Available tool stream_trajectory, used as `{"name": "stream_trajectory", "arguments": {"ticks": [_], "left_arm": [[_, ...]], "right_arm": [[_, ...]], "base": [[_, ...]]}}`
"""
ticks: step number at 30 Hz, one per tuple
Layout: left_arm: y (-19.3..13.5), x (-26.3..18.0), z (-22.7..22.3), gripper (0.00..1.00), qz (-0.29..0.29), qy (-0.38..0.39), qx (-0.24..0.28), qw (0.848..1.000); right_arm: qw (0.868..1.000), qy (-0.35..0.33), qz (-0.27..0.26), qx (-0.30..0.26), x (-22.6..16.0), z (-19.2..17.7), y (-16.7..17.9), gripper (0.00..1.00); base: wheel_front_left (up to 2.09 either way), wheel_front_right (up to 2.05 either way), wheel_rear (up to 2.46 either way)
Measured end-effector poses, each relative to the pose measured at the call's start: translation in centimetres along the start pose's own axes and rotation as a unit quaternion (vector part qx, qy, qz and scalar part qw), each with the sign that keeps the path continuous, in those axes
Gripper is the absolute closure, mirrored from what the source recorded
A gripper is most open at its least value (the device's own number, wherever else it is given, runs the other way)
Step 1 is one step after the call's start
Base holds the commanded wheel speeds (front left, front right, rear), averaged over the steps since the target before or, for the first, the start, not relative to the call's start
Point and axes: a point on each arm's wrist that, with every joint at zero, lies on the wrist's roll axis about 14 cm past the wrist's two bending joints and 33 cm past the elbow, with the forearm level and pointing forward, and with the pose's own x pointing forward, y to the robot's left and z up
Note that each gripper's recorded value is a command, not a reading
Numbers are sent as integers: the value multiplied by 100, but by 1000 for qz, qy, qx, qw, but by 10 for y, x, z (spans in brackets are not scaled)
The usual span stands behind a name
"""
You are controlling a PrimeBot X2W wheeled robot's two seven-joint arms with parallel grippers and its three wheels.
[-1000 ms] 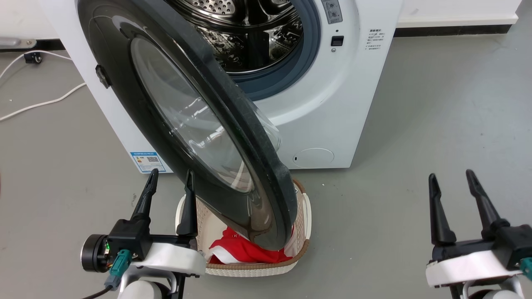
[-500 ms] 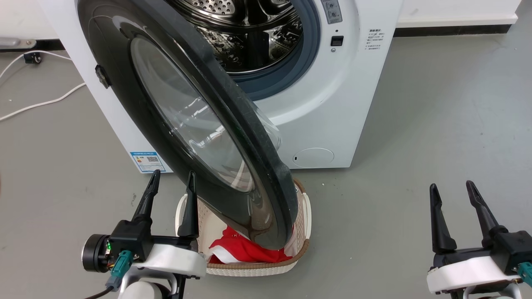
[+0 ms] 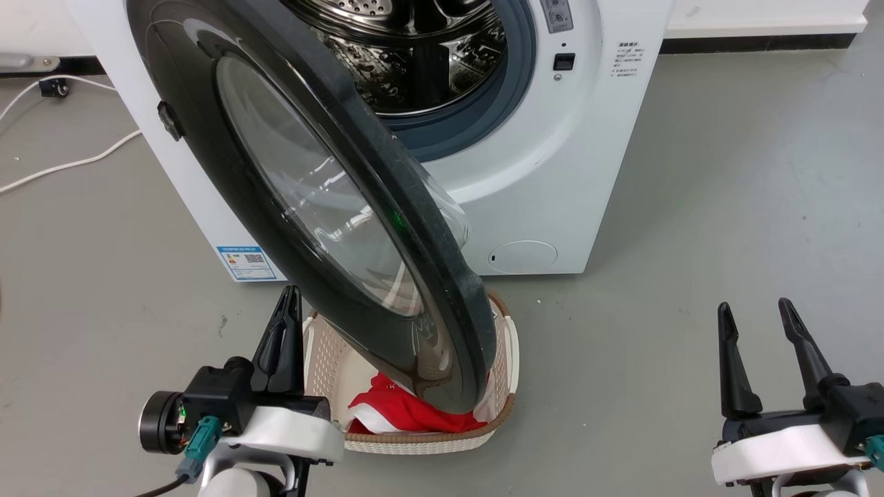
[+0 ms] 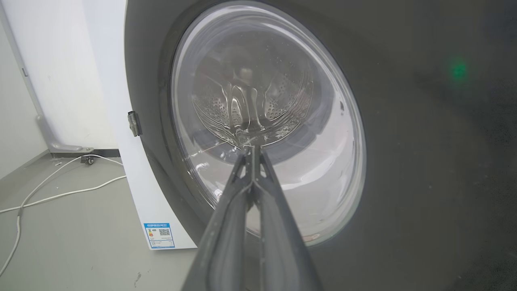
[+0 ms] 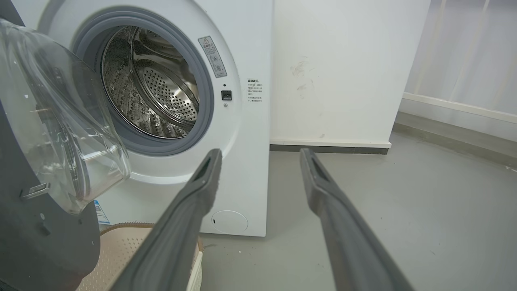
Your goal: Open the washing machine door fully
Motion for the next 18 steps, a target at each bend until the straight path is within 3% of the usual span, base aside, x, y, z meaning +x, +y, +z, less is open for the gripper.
{"name": "stream_trajectory", "arguments": {"ticks": [8,18], "left_arm": [[2,6,6,100,1,-10,-2,1000],[3,24,89,100,6,-141,18,990]], "right_arm": [[1000,1,0,1,2,-2,0,0],[1000,1,-2,6,3,-2,-1,0]], "base": [[0,0,0],[0,0,0]]}}
